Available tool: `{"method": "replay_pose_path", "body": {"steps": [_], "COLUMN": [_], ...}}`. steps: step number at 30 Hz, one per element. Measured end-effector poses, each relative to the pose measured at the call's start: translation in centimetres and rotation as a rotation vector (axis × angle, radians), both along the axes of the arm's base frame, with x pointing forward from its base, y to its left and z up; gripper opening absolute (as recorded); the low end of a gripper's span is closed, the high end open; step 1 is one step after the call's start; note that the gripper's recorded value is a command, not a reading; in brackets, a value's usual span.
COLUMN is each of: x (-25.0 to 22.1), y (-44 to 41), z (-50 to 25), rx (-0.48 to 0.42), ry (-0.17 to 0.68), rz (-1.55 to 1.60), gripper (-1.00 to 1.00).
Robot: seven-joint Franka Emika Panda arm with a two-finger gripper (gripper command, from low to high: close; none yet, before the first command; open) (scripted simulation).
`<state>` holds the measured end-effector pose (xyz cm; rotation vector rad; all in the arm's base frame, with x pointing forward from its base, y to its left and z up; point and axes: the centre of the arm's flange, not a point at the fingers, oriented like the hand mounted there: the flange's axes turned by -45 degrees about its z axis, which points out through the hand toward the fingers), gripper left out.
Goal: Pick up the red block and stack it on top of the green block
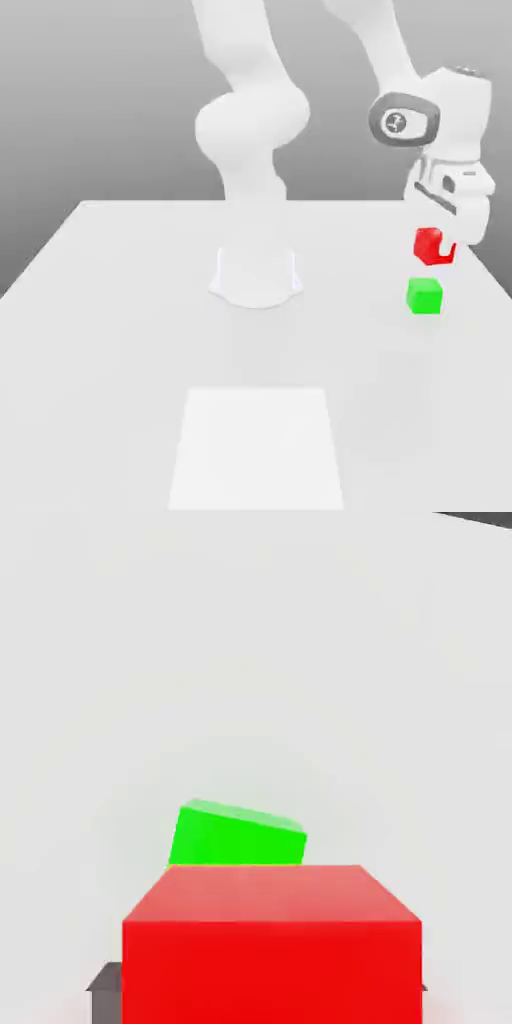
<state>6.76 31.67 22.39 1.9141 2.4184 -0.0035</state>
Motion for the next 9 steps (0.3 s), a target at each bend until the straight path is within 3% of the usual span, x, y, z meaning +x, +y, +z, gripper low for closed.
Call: {"method": "replay_pose_path", "body": {"steps": [8, 9], "x": [-0.5, -0.6], "y": [0.0, 0.0], "z": [-4.1, -4.4], "rx": [0.014, 0.025], "ry": [0.018, 0.031], "rz": [0.012, 0.01], "gripper": [-1.0, 1.0]}}
